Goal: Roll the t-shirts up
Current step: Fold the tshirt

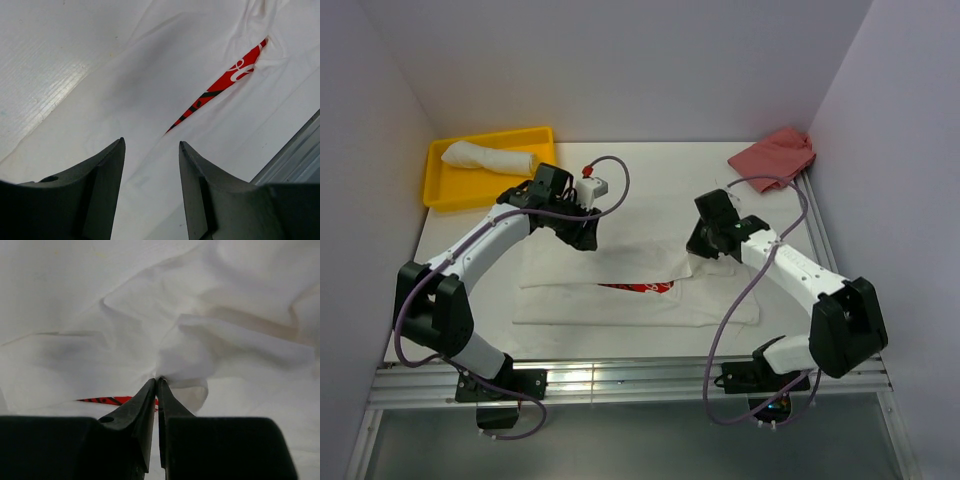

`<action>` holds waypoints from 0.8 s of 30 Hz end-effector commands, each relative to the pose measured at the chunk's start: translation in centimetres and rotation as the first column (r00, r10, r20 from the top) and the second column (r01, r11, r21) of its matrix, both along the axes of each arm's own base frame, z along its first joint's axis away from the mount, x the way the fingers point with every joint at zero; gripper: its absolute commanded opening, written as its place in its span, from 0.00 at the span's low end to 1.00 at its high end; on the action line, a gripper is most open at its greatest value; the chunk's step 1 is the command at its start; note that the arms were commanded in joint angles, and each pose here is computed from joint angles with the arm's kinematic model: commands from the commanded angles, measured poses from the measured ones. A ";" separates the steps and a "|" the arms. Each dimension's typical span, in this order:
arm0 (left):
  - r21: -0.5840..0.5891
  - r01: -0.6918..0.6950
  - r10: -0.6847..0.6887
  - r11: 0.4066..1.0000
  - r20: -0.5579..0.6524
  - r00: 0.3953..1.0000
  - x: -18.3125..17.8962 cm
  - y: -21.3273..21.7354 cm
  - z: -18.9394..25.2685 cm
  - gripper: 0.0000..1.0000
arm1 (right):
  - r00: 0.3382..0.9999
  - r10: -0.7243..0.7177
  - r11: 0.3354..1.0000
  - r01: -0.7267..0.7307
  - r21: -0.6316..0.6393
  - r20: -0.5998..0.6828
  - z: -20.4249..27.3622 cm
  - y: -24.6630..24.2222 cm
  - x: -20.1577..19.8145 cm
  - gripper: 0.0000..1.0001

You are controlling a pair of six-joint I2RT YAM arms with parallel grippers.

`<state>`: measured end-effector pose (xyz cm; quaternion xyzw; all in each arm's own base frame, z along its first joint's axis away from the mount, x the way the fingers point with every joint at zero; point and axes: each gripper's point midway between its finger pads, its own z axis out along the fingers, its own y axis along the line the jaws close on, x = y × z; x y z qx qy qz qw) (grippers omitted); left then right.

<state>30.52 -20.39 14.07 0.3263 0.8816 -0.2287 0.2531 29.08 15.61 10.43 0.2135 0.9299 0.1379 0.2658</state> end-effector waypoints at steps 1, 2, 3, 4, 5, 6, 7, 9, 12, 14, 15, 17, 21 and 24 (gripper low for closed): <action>-0.050 -0.006 0.011 0.999 0.101 0.995 1.2 -0.8 3.4 0.53 | 0.998 0.047 0.998 -0.050 0.048 0.051 2.2 2.4 2.6 0.12; -0.052 -0.004 0.009 0.999 0.102 0.995 1.1 -0.9 3.4 0.53 | 0.998 0.051 0.998 -0.052 0.039 0.021 1.1 2.6 3.0 0.12; -0.057 -0.004 0.010 0.998 0.103 0.995 1.2 -1.0 3.5 0.53 | 0.998 0.054 0.998 -0.055 0.042 0.013 1.0 2.9 3.4 0.16; -0.061 0.002 0.004 0.998 0.101 0.995 1.2 -1.1 3.4 0.53 | 0.997 0.068 0.996 -0.070 0.054 0.022 1.3 3.6 4.1 0.18; -0.064 0.003 0.003 0.998 0.100 0.995 1.2 -1.2 3.3 0.53 | 0.998 0.069 0.996 -0.068 0.050 0.000 0.4 3.8 4.5 0.22; -0.072 0.007 0.001 0.997 0.112 0.994 1.4 -1.4 3.5 0.53 | 0.997 0.072 0.996 -0.072 0.051 -0.006 0.1 4.0 4.8 0.28; -0.072 0.006 0.003 0.997 0.111 0.994 1.4 -1.5 3.2 0.54 | 0.997 0.075 0.996 -0.075 0.057 0.008 0.4 4.4 5.4 0.32; -0.080 0.007 0.002 0.997 0.118 0.993 1.5 -1.8 3.2 0.54 | 0.996 0.091 0.992 -0.091 0.085 -0.005 -0.3 5.3 5.8 0.39; -0.098 0.010 0.003 0.995 0.127 0.992 2.0 -2.3 3.3 0.55 | 0.995 0.099 0.990 -0.099 0.097 0.006 0.0 6.0 6.9 0.46; -0.111 0.020 -0.007 0.994 0.121 0.993 2.0 -2.7 3.3 0.56 | 0.996 0.083 0.993 -0.085 0.085 0.023 0.7 5.7 7.1 0.52; -0.117 0.025 -0.011 0.993 0.121 0.993 2.0 -2.8 3.4 0.56 | 0.996 0.076 0.994 -0.079 0.081 0.036 1.2 5.5 7.4 0.54; -0.136 0.036 -0.017 0.990 0.137 0.990 2.1 -3.3 3.6 0.58 | 0.997 0.056 0.996 -0.059 0.066 0.051 2.5 4.5 7.1 0.55; -0.188 0.066 -0.037 0.980 0.155 0.987 2.1 -4.8 4.0 0.60 | 0.994 -0.036 0.998 0.031 0.046 0.103 4.6 2.0 6.0 0.59; -0.218 0.092 -0.055 0.972 0.172 0.984 2.1 -6.3 4.1 0.60 | 0.985 -0.098 0.994 0.091 0.057 0.142 6.1 0.2 4.6 0.56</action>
